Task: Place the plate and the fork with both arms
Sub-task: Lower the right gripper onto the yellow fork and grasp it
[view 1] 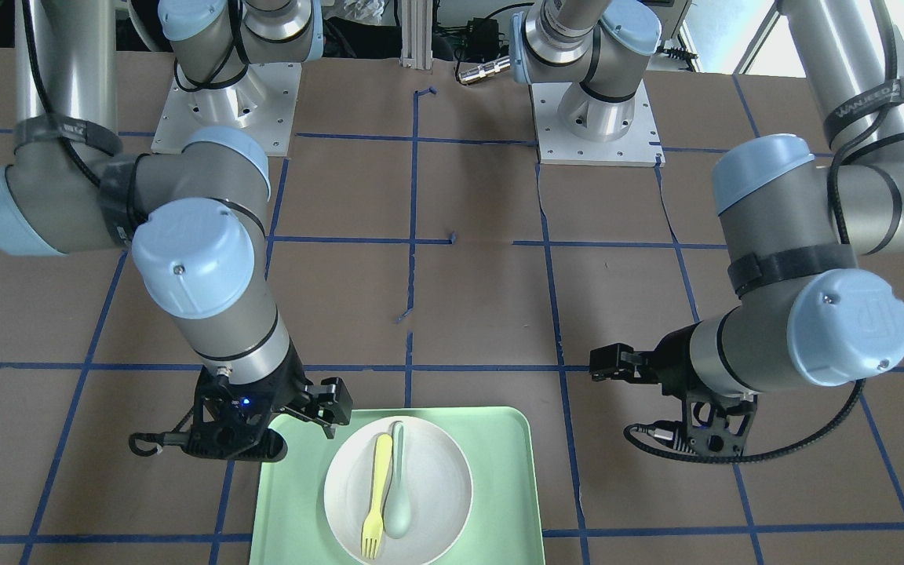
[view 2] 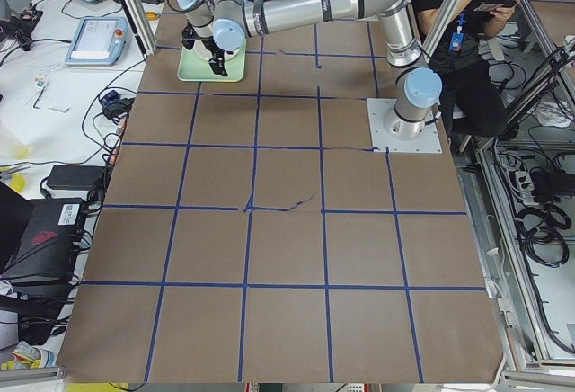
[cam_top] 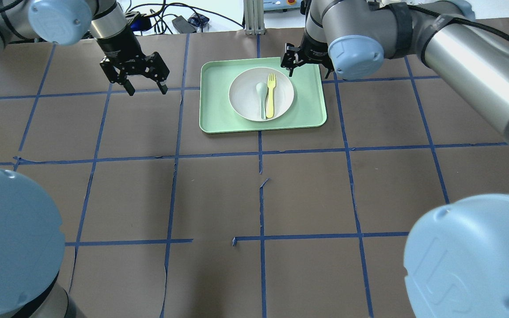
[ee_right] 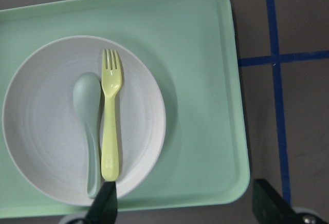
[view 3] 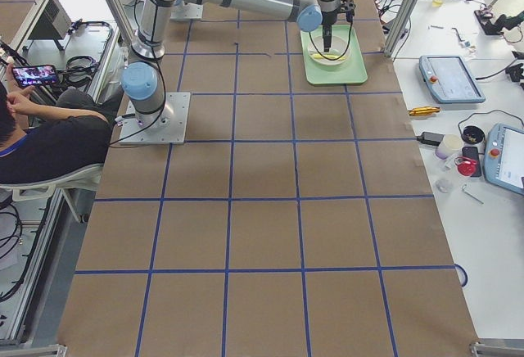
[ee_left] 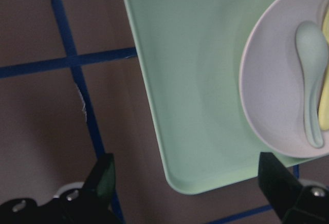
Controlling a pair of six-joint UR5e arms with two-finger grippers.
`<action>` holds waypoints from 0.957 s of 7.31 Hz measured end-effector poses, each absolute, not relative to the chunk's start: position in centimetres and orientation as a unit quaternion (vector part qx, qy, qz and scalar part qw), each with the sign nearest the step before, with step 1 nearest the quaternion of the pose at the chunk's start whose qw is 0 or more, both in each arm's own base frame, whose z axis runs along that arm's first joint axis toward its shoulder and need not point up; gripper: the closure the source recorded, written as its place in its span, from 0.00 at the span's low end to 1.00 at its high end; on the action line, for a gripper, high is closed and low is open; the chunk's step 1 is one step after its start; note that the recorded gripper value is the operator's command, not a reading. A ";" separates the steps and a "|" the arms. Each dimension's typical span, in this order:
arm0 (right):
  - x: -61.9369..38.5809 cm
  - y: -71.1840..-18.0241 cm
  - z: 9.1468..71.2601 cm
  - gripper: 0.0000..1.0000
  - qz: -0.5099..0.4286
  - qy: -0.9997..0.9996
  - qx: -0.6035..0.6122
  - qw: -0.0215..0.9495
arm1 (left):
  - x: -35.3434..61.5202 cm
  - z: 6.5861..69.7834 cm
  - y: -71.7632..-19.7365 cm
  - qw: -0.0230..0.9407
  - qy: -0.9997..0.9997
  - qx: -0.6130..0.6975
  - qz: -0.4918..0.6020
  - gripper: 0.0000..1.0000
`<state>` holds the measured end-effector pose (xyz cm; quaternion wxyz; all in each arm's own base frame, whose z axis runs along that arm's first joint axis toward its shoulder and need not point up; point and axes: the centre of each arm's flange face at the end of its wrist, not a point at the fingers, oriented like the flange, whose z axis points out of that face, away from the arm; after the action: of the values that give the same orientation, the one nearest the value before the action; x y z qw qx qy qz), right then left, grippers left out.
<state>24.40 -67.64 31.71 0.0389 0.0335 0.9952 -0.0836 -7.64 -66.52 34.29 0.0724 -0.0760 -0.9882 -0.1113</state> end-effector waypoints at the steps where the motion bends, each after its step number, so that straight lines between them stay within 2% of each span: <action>1: 25.9 -69.3 29.9 0.43 -0.081 0.995 0.030 0.042 | -6.9 34.6 -65.1 0.069 -0.987 -0.076 -0.122 0.00; 2: 27.0 -70.4 28.3 0.48 -0.078 0.996 0.028 0.043 | -6.7 35.0 -64.0 0.068 -0.987 -0.076 -0.126 0.00; 7: 30.2 -72.2 21.5 0.47 -0.066 0.996 0.028 0.045 | -6.2 34.9 -62.1 0.070 -0.986 -0.071 -0.133 0.00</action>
<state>30.22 -72.21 21.49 0.0447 0.0276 0.9964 -0.0660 -6.24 -62.14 34.93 0.0700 -0.0708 -0.9861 -0.1330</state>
